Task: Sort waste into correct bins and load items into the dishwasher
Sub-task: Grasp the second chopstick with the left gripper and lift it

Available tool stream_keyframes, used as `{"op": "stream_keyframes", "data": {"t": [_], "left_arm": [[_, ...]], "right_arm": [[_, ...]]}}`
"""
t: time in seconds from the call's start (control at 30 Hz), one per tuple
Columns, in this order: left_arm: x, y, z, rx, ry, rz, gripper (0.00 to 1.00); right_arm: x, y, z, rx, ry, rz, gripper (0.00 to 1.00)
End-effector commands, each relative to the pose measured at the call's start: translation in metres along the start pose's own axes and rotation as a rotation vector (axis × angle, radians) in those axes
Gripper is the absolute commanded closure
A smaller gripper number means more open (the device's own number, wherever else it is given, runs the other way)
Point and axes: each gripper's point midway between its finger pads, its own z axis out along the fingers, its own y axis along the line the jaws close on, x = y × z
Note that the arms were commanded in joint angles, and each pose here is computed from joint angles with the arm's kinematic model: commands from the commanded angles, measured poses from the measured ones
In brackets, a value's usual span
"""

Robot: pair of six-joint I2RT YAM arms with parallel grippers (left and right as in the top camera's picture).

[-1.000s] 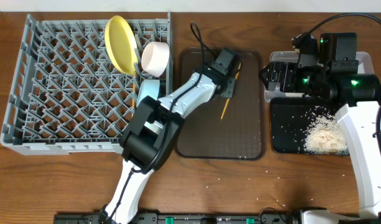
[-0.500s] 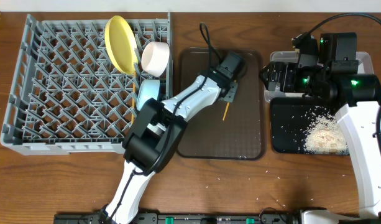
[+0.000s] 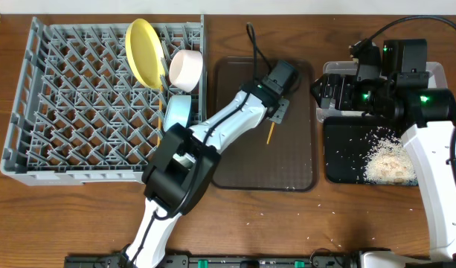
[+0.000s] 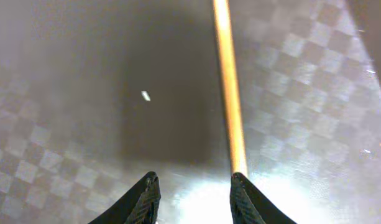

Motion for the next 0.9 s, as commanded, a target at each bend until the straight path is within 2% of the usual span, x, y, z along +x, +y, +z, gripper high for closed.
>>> {"op": "stream_keyframes", "data": {"t": [0.0, 0.3, 0.87], "left_arm": [[-0.014, -0.004, -0.016, 0.001, -0.045, 0.029, 0.61], [-0.008, -0.023, -0.01, 0.017, -0.04, 0.045, 0.62], [0.011, -0.024, 0.018, 0.011, 0.016, 0.039, 0.62]], "right_arm": [[-0.001, 0.003, 0.0, -0.009, 0.002, -0.002, 0.01], [-0.001, 0.003, 0.0, -0.009, 0.002, -0.002, 0.01], [-0.001, 0.003, 0.0, -0.009, 0.002, -0.002, 0.01]]}}
